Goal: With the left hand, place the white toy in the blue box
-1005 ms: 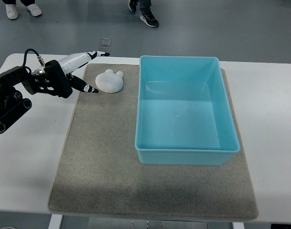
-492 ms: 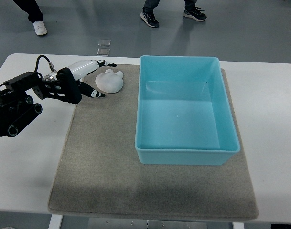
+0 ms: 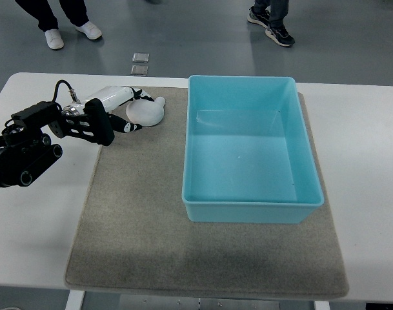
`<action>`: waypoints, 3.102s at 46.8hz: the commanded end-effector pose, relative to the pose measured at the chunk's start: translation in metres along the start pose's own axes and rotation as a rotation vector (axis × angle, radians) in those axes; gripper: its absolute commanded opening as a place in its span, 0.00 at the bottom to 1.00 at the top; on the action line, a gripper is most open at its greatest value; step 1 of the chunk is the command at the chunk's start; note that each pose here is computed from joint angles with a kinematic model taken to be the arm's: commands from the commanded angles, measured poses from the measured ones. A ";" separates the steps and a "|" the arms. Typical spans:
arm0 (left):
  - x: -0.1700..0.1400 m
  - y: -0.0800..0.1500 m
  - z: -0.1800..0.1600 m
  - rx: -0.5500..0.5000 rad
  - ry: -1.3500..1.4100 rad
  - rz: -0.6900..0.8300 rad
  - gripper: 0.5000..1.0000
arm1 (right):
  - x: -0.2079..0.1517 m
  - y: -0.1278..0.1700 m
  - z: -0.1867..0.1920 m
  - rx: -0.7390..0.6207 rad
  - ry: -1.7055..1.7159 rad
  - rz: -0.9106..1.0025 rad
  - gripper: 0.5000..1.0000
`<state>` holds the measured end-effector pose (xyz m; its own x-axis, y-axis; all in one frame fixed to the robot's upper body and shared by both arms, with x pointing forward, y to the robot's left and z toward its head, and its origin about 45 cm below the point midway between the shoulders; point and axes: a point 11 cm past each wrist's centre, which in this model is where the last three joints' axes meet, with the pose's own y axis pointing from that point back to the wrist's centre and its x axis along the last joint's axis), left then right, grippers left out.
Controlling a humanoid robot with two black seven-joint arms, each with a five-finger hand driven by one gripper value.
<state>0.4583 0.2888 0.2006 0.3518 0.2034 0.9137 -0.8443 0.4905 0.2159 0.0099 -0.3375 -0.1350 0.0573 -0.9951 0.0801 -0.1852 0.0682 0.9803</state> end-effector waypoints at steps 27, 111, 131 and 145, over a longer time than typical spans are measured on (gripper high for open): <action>0.049 -0.003 0.003 0.003 0.051 0.218 0.12 | 0.000 0.000 0.000 0.000 0.000 0.000 0.87; -0.005 -0.005 0.188 -0.614 0.021 -0.086 0.98 | 0.000 0.000 0.000 0.000 0.000 0.000 0.87; 0.068 -0.011 0.159 -0.523 0.499 0.183 0.98 | 0.000 0.000 0.000 0.000 0.000 0.000 0.87; 0.101 -0.007 0.091 -0.371 1.119 0.433 0.98 | 0.000 0.000 0.000 0.000 0.000 0.000 0.87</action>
<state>0.4582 0.2144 0.3260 0.4141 0.8924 0.1791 -0.8367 0.4507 -0.3111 0.0099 -0.3375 -0.1350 0.0573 -0.9951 0.0801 -0.1853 0.0682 0.9803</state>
